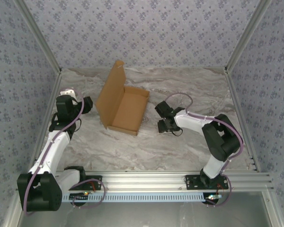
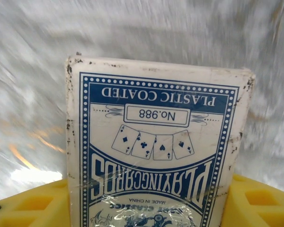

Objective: Fold the paper box

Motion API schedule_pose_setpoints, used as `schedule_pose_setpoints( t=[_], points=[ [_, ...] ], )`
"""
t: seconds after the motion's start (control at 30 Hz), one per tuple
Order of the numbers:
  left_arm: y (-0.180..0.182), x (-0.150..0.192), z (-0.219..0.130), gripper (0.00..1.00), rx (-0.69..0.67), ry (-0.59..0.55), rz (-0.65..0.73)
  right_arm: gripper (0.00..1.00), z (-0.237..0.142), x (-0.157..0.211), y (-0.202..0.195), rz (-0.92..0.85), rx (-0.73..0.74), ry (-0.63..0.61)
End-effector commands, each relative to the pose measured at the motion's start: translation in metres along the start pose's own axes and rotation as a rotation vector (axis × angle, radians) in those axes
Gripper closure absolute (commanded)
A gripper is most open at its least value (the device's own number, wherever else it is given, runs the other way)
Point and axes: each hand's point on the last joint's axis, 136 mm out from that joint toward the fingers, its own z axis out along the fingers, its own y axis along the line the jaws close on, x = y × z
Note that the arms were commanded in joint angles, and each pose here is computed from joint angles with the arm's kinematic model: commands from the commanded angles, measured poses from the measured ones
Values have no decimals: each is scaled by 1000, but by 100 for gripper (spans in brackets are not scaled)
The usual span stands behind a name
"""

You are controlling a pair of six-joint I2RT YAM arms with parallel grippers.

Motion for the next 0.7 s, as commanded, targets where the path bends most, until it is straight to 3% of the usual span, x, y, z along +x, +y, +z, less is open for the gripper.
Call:
schedule_pose_setpoints(
  t=[0.0,0.27,0.67],
  points=[
    [-3,-5,-1,30,23,-34,-11,42,-37,-64,38,44,-93,-232],
    [4,-11,-6,30,-19,-69,-37,42,-60,-115,114,15,-229,-311],
    [13,-14,-15,29,-63,-110,-27,41,-21,-137,175,-40,-235,-260]
  ],
)
